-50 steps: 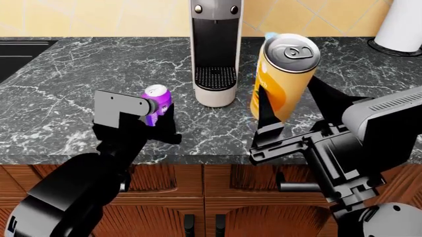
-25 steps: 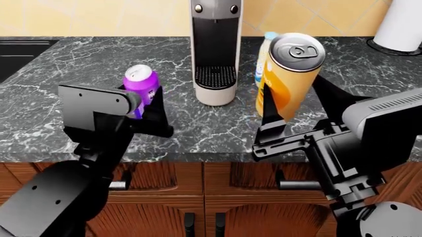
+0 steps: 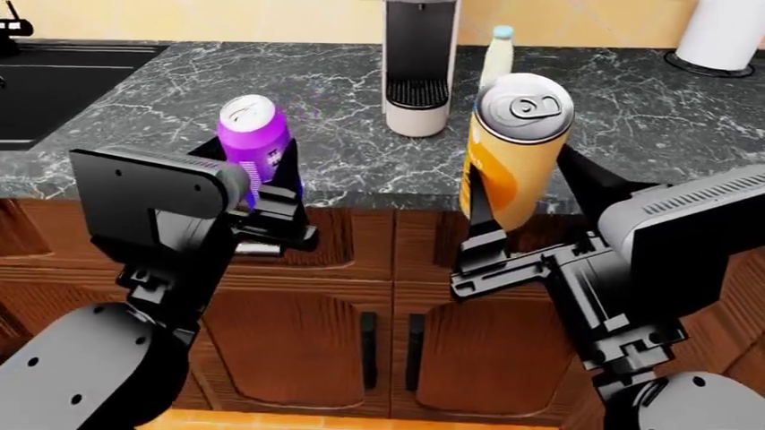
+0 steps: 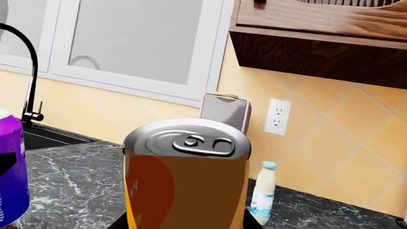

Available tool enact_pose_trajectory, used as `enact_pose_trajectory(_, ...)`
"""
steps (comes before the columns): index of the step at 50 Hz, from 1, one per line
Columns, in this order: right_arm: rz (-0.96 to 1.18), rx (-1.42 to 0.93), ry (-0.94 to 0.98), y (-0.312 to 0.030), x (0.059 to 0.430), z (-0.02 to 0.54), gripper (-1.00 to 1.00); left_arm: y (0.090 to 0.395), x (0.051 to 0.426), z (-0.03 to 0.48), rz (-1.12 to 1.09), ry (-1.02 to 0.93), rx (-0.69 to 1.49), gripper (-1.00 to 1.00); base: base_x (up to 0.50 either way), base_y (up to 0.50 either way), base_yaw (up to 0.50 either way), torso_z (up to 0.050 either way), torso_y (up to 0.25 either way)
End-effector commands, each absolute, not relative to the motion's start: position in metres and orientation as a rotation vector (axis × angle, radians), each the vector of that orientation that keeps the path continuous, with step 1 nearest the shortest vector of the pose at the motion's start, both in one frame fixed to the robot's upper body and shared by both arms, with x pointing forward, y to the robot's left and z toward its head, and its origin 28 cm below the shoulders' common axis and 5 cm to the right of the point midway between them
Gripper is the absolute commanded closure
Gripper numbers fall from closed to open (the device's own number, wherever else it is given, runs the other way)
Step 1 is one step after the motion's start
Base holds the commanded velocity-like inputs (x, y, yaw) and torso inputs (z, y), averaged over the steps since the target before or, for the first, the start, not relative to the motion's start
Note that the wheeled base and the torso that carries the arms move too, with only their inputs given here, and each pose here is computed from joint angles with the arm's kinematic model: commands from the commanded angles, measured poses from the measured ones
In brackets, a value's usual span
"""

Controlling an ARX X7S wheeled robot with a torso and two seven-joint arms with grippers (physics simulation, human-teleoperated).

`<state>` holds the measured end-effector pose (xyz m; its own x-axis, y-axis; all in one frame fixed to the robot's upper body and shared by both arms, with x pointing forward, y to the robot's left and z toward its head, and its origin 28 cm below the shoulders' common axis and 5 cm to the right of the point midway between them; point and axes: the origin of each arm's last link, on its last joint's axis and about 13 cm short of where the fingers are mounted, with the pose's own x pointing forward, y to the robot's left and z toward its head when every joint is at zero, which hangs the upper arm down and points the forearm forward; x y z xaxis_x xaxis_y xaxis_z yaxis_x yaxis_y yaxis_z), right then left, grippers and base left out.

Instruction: Move the drinks to the dining counter.

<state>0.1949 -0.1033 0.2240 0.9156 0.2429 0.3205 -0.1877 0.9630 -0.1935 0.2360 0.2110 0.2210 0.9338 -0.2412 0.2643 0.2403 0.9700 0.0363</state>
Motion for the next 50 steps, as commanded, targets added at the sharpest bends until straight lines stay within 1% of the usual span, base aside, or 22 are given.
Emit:
enact_pose_trajectory(1,0.221,-0.176,-0.367,-0.1042,0.1949,0.2241,1.0,0.2105,0.2342,0.2234,-0.242,-0.286,-0.002,1.0,-0.41,-0.02,0.43,0.0,0.0)
enact_pose_trajectory(15,0.225,-0.179,-0.367,-0.1043,0.1937,0.2239,1.0,0.211,0.2337,0.2226,-0.242,-0.285,-0.001,1.0,-0.37,-0.03,0.46,0.0,0.0)
enact_pose_trajectory(24,0.236,-0.18,-0.369,-0.1031,0.1943,0.224,1.0,0.2108,0.2338,0.2236,-0.244,-0.286,0.001,1.0,-0.28,-0.04,0.5,0.0,0.0)
enact_pose_trajectory(50,0.244,-0.183,-0.363,-0.1035,0.1933,0.2206,1.0,0.2112,0.2339,0.2221,-0.245,-0.281,0.002,1.0,-0.2,-0.05,0.5,0.001,0.0)
